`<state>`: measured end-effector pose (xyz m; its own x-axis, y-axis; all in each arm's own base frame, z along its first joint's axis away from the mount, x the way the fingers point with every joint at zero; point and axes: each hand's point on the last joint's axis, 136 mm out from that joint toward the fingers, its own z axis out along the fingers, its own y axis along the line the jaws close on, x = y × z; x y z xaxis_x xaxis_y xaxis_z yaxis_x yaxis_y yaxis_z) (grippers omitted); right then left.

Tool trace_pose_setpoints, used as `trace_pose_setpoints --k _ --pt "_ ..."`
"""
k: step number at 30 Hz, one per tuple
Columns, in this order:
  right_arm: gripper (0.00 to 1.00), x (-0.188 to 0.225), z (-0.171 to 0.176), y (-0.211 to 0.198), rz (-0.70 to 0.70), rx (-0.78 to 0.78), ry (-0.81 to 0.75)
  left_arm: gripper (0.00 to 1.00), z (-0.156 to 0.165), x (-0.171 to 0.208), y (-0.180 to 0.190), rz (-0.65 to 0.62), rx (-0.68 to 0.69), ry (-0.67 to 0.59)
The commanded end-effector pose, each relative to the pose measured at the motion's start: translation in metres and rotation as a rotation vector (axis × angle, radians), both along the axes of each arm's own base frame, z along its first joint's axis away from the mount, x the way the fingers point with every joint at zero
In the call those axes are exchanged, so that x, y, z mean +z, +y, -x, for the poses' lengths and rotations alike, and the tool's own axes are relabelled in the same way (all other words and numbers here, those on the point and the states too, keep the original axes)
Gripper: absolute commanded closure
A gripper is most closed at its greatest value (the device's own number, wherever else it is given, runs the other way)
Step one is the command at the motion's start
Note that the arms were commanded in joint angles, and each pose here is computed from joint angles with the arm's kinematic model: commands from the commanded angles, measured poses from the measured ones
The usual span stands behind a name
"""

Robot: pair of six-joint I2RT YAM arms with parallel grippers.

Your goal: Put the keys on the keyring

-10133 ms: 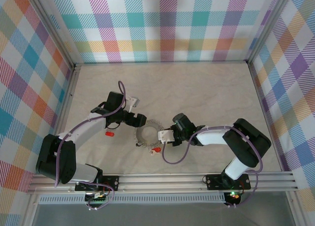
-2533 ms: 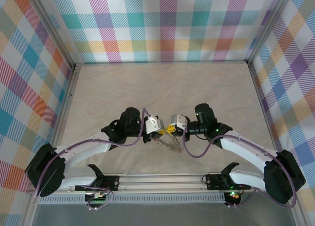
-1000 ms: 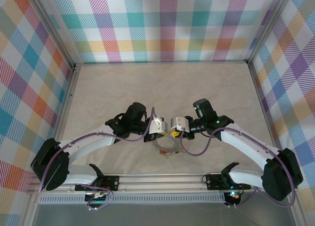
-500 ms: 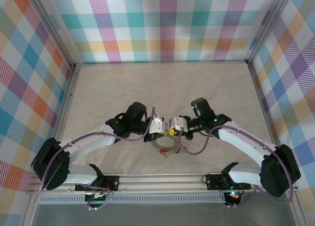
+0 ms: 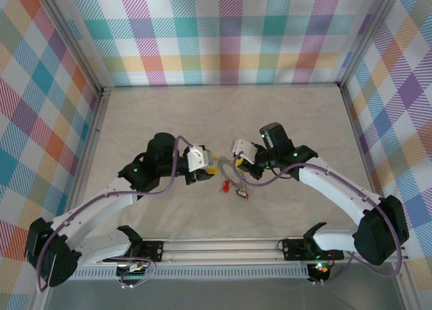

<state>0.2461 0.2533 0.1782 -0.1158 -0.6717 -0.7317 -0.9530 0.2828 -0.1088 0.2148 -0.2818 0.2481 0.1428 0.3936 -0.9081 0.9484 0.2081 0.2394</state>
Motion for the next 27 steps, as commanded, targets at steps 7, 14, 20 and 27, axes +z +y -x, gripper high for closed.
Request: trace_pose_setpoints --k 7,14,20,27 --pt "1.00 0.009 0.008 -0.022 -0.004 -0.225 0.297 0.65 -0.011 -0.008 0.000 0.193 0.124 0.139" --pt "1.00 0.000 0.020 -0.013 -0.048 -0.092 0.252 0.69 0.005 -0.030 -0.020 0.107 -0.066 0.196" --pt "1.00 -0.011 0.020 -0.005 -0.063 -0.046 0.266 0.79 0.006 -0.052 -0.043 0.069 -0.158 0.243" --pt "1.00 -0.011 0.023 0.000 -0.083 -0.003 0.265 0.81 0.008 -0.061 -0.055 0.064 -0.199 0.253"
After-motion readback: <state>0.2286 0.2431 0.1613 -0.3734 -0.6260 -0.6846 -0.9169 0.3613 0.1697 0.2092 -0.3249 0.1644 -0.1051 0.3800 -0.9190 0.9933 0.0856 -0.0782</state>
